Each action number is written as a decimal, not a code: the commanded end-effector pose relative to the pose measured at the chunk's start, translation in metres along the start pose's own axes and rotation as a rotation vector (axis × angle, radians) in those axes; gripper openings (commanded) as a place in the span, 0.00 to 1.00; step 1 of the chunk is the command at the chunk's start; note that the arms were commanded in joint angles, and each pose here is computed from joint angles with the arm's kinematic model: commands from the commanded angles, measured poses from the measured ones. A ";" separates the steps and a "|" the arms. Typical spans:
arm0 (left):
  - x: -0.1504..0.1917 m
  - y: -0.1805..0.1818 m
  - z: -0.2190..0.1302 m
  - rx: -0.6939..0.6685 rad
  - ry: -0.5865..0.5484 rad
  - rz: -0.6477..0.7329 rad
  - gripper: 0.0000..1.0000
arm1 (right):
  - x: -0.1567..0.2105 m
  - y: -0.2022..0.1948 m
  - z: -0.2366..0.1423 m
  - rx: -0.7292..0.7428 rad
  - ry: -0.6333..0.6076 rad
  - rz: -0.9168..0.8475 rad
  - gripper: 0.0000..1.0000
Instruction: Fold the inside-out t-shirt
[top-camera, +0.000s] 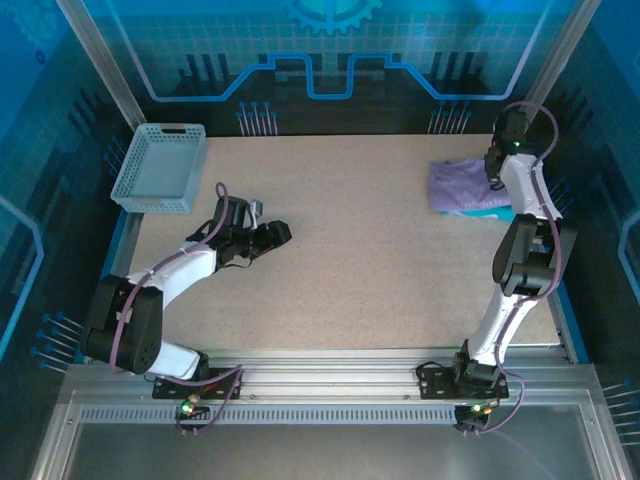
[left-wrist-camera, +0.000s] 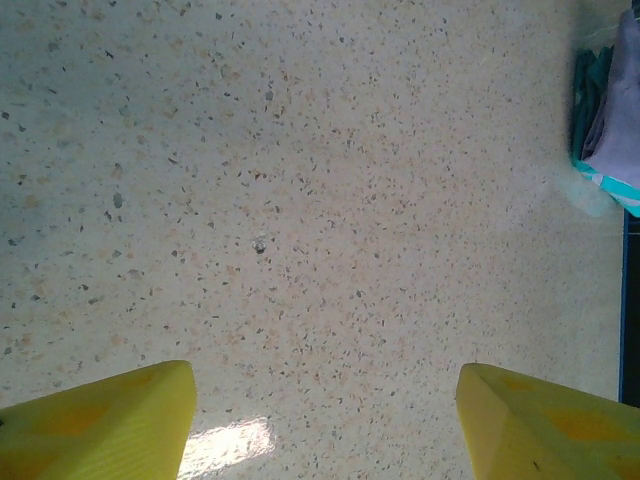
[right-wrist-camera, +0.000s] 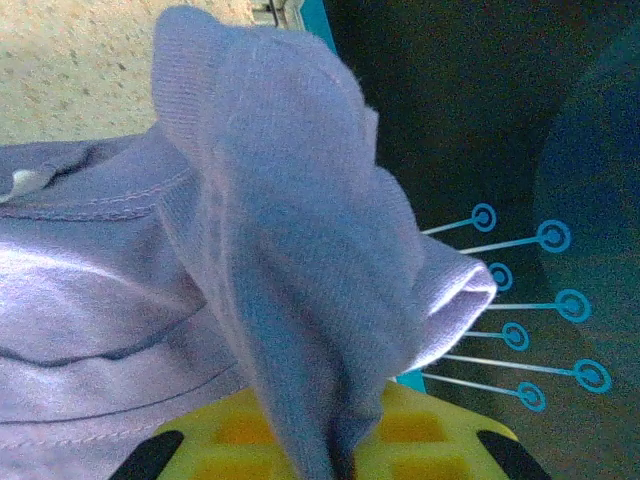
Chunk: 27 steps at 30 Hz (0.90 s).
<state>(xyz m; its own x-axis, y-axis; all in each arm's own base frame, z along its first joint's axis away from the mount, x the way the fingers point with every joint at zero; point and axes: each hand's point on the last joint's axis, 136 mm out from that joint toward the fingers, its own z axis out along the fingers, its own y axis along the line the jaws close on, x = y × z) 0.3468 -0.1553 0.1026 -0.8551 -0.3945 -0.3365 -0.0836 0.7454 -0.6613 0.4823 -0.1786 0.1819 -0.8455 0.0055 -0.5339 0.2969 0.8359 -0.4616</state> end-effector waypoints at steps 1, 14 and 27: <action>-0.005 -0.014 -0.001 0.034 0.000 0.012 0.70 | -0.022 -0.009 0.023 0.120 -0.100 0.025 0.21; 0.004 -0.018 -0.012 0.051 -0.004 0.025 0.70 | -0.013 0.005 0.010 0.148 -0.107 0.089 0.85; -0.035 0.042 -0.102 -0.334 -0.497 0.214 0.98 | 0.088 0.111 -0.169 -0.331 -0.472 0.122 0.98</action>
<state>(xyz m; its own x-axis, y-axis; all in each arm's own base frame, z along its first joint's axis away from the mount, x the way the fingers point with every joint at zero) 0.3243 -0.1135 0.1617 -0.6777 -0.3914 -0.6226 0.0014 0.8459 -0.5334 0.3837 -0.0066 0.2231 -0.5488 -0.1238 -0.8267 0.1940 0.9431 -0.2701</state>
